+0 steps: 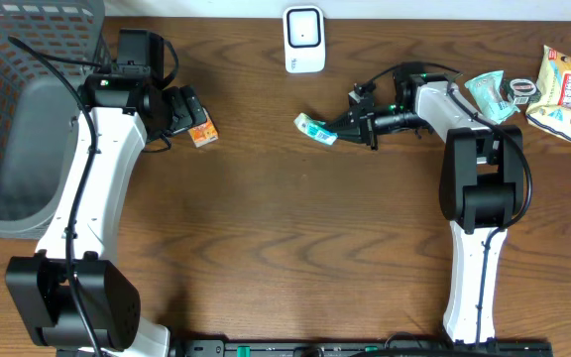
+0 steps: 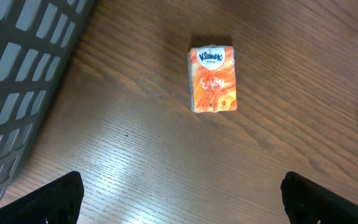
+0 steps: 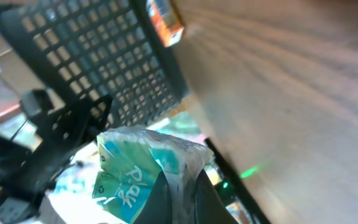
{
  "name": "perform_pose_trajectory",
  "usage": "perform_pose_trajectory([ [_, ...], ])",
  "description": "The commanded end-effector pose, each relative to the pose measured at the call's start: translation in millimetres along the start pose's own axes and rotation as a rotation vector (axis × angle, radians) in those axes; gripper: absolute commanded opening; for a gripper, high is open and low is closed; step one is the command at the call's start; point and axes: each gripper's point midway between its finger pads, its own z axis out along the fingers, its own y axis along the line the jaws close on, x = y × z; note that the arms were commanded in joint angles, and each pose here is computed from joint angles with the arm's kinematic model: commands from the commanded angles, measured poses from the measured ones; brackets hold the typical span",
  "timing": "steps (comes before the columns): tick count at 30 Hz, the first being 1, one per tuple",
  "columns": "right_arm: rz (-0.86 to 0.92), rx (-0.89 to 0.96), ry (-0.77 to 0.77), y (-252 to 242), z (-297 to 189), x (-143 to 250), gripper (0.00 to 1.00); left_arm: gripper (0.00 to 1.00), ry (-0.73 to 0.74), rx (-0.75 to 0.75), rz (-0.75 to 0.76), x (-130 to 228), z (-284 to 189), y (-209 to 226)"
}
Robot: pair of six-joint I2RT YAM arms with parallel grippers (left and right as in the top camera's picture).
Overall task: Scan the item barcode
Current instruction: 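Lift the green Kleenex pack and carry it up toward the scanner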
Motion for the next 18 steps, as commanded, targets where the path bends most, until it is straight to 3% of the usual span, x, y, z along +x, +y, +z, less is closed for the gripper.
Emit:
perform_pose_trajectory([
  [1,0.169,0.072,-0.059,-14.5,-0.2,-15.6,0.01,1.00,-0.004,-0.014,0.003,-1.9,0.6,3.0],
  [7,0.337,0.198,-0.240,-23.8,-7.2,-42.7,0.01,1.00,-0.004,-0.014,0.003,-1.9,0.6,3.0],
  [18,0.175,0.324,-0.518,39.2,-34.6,-42.2,0.01,1.00,-0.004,-0.014,0.003,-1.9,0.6,3.0],
])
